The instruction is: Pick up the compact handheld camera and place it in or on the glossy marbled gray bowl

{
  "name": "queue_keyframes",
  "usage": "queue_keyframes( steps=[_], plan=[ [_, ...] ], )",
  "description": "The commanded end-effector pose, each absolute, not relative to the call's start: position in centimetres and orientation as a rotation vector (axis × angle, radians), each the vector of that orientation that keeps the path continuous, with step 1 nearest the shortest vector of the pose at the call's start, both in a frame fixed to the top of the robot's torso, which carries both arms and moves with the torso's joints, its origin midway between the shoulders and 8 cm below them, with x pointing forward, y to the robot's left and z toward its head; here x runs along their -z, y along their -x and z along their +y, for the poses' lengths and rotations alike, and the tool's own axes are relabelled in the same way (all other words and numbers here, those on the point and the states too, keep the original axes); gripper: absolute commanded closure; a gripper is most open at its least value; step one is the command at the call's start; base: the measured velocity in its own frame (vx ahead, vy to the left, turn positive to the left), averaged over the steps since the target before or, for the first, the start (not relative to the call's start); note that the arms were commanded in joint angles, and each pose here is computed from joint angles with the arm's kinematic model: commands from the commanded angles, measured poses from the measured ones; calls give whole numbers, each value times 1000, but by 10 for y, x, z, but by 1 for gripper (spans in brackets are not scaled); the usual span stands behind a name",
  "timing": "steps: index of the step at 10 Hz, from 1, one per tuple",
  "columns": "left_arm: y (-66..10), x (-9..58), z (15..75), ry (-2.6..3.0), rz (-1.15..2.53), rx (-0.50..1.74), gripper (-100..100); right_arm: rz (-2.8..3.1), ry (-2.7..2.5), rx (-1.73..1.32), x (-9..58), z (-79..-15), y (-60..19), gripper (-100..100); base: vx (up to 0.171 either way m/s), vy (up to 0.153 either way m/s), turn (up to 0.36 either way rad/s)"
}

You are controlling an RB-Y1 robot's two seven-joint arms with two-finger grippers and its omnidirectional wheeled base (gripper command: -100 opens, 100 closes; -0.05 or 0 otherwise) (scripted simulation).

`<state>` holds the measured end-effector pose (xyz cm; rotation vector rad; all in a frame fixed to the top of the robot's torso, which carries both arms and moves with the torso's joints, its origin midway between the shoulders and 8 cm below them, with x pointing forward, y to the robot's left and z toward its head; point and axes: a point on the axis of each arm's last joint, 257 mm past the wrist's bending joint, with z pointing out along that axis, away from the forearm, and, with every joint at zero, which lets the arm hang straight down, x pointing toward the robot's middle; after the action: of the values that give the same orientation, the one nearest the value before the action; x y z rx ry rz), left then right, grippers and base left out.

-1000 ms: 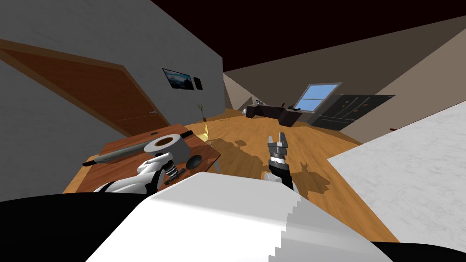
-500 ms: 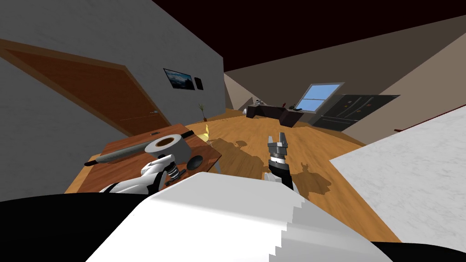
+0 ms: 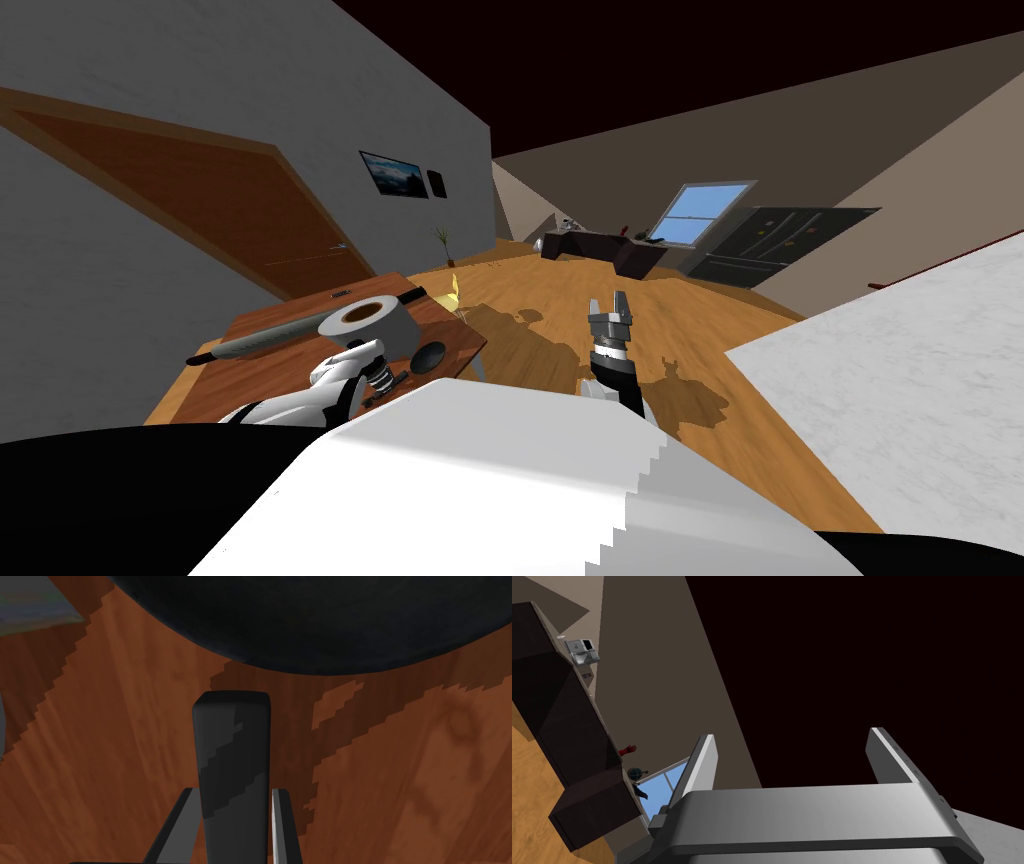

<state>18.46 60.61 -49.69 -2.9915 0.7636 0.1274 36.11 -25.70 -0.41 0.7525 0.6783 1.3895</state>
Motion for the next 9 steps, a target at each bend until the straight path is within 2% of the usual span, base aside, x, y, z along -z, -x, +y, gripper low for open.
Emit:
queue_keyframes(
  steps=[1,2,3,4,5,9],
  plan=[
    [-185,497,606,2992,764,-127,0,678,-752,-1390,4,-257,-361,0,0,0,0],
    [-188,484,616,2993,754,-126,100,678,-752,-1390,4,-257,-361,0,-19,-36,-34],
    [-186,488,613,2989,758,-125,100,678,-752,-1390,4,-257,-361,0,-10,-17,-7],
    [-187,486,614,2990,757,-125,0,678,-752,-1390,4,-257,-361,0,0,0,0],
    [-196,468,630,2965,738,-118,100,678,-752,-1390,4,-257,-361,0,13,-132,-55],
    [-204,446,650,2929,719,-114,100,678,-753,-1390,4,-257,-361,0,55,-135,-16]
  ],
)
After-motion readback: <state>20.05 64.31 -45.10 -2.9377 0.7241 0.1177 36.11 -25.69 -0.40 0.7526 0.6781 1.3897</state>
